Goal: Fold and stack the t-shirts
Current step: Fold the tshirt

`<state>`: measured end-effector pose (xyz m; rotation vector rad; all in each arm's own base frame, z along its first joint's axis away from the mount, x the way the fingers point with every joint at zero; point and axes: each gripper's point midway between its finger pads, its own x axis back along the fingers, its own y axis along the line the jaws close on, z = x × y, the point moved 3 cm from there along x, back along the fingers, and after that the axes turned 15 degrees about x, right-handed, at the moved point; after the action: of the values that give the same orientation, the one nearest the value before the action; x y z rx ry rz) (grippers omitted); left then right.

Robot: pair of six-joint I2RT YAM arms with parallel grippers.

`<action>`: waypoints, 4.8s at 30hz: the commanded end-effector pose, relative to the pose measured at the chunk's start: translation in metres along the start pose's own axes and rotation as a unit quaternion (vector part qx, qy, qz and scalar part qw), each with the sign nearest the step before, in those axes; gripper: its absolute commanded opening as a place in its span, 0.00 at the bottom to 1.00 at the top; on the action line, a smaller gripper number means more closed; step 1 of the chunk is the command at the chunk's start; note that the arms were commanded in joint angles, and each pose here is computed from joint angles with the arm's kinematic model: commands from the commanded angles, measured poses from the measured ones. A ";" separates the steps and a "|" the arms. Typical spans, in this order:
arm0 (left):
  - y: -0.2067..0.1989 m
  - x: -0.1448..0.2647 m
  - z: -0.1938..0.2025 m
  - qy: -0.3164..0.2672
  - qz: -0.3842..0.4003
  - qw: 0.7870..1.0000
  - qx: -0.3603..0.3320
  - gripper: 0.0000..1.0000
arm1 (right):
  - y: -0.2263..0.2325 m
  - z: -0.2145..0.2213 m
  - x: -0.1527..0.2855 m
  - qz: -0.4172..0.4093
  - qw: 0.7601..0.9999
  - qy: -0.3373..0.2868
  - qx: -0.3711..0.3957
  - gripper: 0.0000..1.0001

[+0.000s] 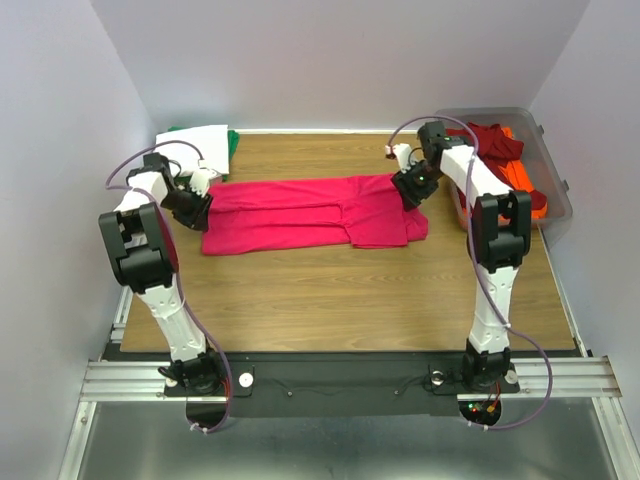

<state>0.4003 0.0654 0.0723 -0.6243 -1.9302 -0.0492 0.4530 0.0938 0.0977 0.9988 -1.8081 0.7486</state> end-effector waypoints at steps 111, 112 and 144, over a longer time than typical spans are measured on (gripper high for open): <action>-0.402 -0.139 -0.018 0.051 0.271 0.959 0.060 0.49 | 0.137 0.077 0.001 -0.136 0.941 -0.050 -0.305 0.32; -0.402 -0.139 -0.020 0.049 0.272 0.959 0.059 0.49 | 0.137 0.077 0.000 -0.136 0.941 -0.049 -0.307 0.30; -0.388 -0.082 -0.080 -0.036 0.327 0.944 0.035 0.28 | 0.097 -0.001 0.048 -0.172 0.935 -0.178 -0.252 0.01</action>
<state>0.3056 -0.3239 0.0835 -1.0564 -1.6111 0.4611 0.3435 0.1202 0.1210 1.0367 -1.8906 -0.1042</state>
